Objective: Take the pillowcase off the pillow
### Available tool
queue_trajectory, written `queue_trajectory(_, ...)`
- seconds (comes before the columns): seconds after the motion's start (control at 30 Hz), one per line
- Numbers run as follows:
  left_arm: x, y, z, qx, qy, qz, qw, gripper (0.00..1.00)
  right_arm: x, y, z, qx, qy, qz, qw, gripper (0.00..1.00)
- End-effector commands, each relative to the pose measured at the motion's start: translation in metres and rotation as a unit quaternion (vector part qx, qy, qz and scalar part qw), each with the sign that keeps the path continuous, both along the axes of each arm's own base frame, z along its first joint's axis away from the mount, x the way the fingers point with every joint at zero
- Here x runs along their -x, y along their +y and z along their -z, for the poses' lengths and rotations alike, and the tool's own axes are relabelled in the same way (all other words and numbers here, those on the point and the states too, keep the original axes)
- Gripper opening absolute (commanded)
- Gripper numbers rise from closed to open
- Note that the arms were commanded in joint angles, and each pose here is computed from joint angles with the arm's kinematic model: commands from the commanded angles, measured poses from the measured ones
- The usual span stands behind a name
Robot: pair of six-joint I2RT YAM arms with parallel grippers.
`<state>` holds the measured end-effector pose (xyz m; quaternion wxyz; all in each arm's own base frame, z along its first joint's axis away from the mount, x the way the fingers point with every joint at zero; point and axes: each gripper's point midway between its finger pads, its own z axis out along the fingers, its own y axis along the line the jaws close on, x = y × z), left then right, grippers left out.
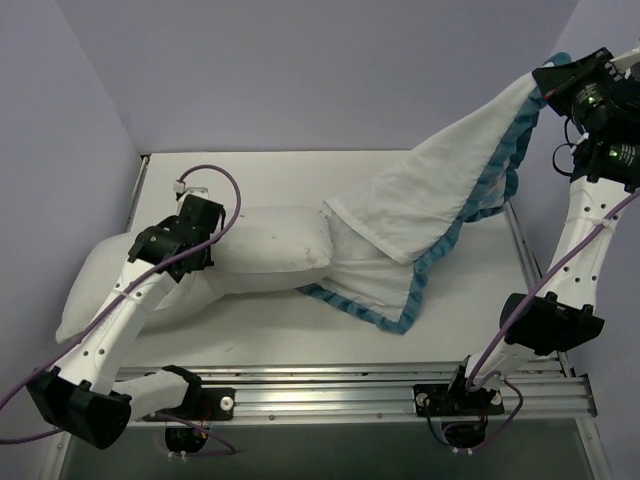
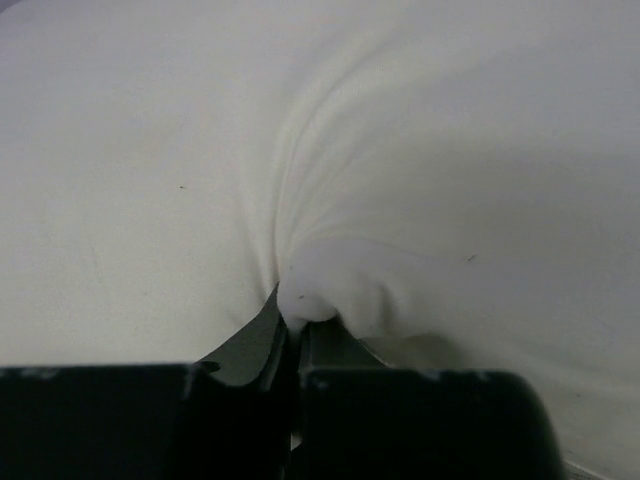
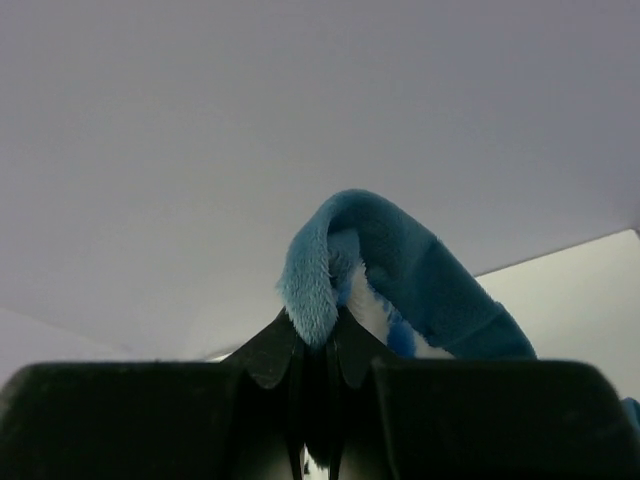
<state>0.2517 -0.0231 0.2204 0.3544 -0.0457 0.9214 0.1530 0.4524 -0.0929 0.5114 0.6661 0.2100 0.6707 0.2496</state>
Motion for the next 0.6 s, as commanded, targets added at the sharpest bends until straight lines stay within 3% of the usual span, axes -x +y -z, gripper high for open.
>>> queue_trajectory(0.0, -0.044, -0.015, -0.037, 0.052, -0.074, -0.006, 0.996, 0.02, 0.010, 0.034, -0.059, 0.052, -0.097, -0.057, 0.992, 0.00)
queue_trajectory(0.23, -0.099, -0.042, -0.107, 0.114, -0.141, 0.026, 0.983, 0.02, 0.006, -0.012, -0.078, 0.039, -0.117, 0.014, 0.992, 0.00)
queue_trajectory(0.37, -0.106, -0.059, -0.124, 0.145, -0.155, 0.052, 0.976, 0.02, 0.000, 0.019, -0.078, 0.054, -0.131, -0.047, 0.989, 0.00)
queue_trajectory(0.57, -0.098, -0.044, -0.149, 0.143, -0.192, 0.030, 0.970, 0.02, -0.021, 0.074, -0.010, 0.091, -0.050, -0.086, 0.991, 0.00)
